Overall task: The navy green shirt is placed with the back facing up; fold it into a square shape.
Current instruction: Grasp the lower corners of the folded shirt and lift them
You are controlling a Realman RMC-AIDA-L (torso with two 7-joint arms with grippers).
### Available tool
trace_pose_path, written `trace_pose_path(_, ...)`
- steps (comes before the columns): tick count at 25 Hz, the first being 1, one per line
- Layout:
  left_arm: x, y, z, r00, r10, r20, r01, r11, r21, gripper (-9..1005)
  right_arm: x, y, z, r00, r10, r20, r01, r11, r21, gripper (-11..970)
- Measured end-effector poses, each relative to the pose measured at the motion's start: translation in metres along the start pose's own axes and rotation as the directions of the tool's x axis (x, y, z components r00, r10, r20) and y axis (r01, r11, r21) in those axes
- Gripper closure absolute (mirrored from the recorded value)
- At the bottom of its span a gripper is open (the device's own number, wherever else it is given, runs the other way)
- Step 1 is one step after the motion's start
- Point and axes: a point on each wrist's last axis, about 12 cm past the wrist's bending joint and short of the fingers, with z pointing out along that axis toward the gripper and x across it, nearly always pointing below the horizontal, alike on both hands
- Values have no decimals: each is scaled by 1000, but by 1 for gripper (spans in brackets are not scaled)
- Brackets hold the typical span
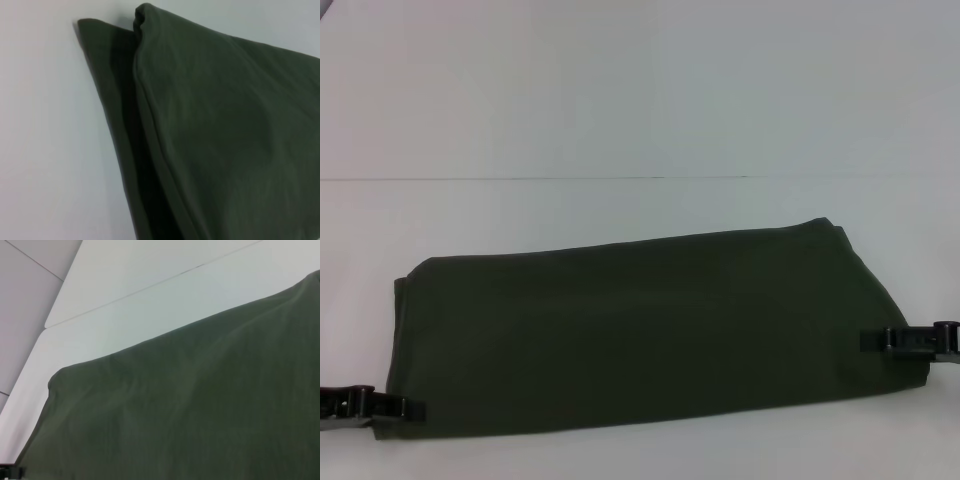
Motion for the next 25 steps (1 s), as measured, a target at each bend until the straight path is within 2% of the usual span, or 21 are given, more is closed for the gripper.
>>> trace_pose_path(5,-1,-1,0,1000,3,1,-3,1000,0,529,-4,1,-3,999,33,6,-33,999,3,31)
trace_pose_path(8,-2,-1,0,1000,1,3,-1,1000,-1,651,-17,3,-12,997,71,9,-71,997,18,31)
trace_pose_path(11,-4,-1,-1,1000,3,3,-3,1000,1,773,-36,4,-27,993,118,3,-118,989,87,31)
trace_pose_path(16,-7,-3,-1,1000,9,7,-9,1000,0,938,-59,5,-42,989,142,-32,-133,970,206,31)
trace_pose_path(21,-7,-4,-1,1000,13,1,-13,1000,6,946,-59,7,-28,983,139,-121,-100,954,284,32)
trace_pose_path(25,-7,-4,-1,1000,13,-2,-13,1000,7,946,-51,8,-14,979,138,-150,-90,953,289,38)
